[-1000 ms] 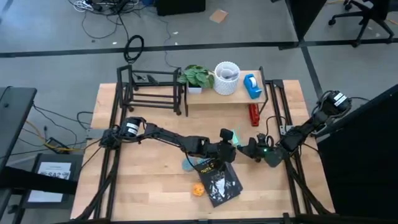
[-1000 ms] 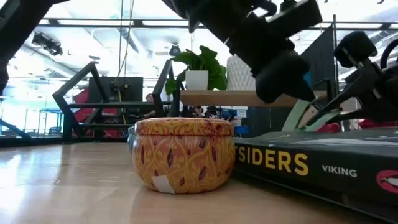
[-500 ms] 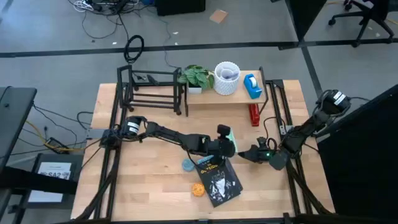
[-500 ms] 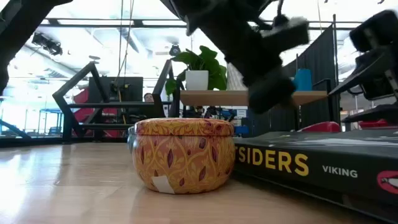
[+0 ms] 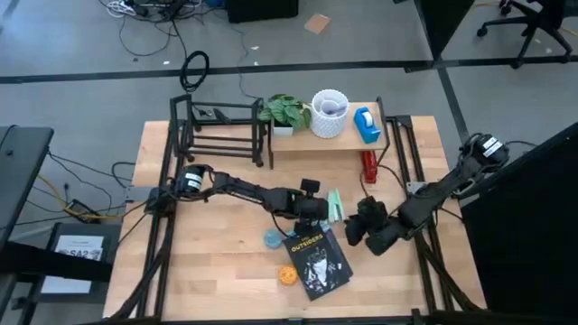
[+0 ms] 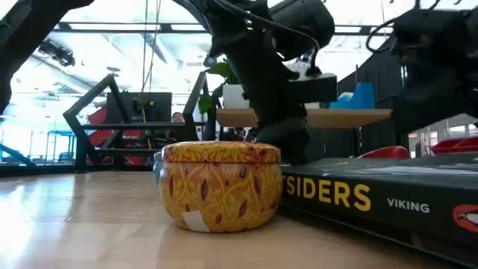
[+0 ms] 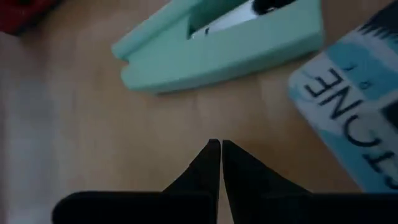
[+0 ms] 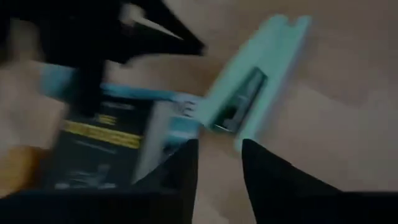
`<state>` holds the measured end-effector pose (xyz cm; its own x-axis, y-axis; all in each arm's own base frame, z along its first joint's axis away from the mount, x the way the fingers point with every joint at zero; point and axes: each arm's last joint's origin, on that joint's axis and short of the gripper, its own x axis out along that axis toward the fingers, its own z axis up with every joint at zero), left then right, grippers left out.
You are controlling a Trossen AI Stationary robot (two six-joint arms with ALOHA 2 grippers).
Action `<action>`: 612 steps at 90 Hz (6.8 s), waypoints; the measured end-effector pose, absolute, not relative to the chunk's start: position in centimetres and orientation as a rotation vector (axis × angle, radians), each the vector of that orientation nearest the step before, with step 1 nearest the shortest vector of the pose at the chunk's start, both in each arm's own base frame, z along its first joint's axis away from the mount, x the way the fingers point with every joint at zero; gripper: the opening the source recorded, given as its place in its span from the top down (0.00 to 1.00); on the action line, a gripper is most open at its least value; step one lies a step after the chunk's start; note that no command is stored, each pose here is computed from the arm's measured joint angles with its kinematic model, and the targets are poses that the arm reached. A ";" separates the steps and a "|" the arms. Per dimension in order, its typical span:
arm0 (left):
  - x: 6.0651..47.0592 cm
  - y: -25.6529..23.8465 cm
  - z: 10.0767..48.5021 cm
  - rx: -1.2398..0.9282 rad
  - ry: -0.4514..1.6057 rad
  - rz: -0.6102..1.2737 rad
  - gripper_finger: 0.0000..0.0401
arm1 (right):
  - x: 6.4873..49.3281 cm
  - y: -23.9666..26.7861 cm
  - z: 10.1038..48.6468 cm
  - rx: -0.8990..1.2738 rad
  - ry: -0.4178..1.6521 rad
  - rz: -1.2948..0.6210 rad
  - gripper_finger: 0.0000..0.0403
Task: Stock shelves
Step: Put the green stapler under the shelf
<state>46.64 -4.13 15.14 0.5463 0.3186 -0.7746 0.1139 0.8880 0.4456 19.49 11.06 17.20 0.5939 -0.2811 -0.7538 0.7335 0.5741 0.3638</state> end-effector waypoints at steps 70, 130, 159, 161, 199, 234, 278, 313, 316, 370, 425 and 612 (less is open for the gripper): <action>46.8 -4.4 15.1 0.448 0.963 0.132 1.00 | 22.4 9.1 12.6 0.590 0.831 -0.785 0.92; 44.7 -8.6 17.1 0.824 0.961 0.538 1.00 | 13.9 13.2 11.9 1.317 0.309 -0.563 1.00; 47.1 -12.4 19.7 0.616 0.585 0.052 1.00 | 13.0 13.1 10.5 1.510 0.239 -0.502 0.99; 47.3 -12.5 19.8 0.586 0.557 0.027 1.00 | 13.1 13.1 10.5 1.510 0.237 -0.504 0.99; 48.8 -8.9 19.0 0.373 0.523 0.028 1.00 | 14.1 13.0 10.9 1.607 0.238 -0.484 0.99; 49.4 -8.2 16.3 0.300 0.570 -0.027 1.00 | 14.6 13.8 11.5 1.676 0.326 -0.429 0.95; 49.7 -8.4 16.4 0.282 0.518 -0.063 1.00 | 15.0 14.2 11.9 1.618 0.320 -0.399 0.69; 50.0 -8.6 17.1 0.240 0.443 -0.115 1.00 | 14.8 14.6 11.7 1.437 0.535 -0.286 0.66; 50.0 -8.7 17.1 0.238 0.445 -0.120 1.00 | 14.8 14.6 11.7 1.429 0.550 -0.280 0.66; 49.6 -8.6 16.3 0.199 0.539 -0.116 1.00 | 14.4 12.5 11.1 1.278 0.741 -0.434 0.80; 49.6 -7.7 15.1 0.220 0.599 -0.024 1.00 | 14.3 5.0 12.5 0.907 0.731 -0.724 0.98; 41.1 -9.2 18.5 0.541 1.036 0.432 1.00 | 18.5 7.2 11.4 0.616 0.664 -0.985 1.00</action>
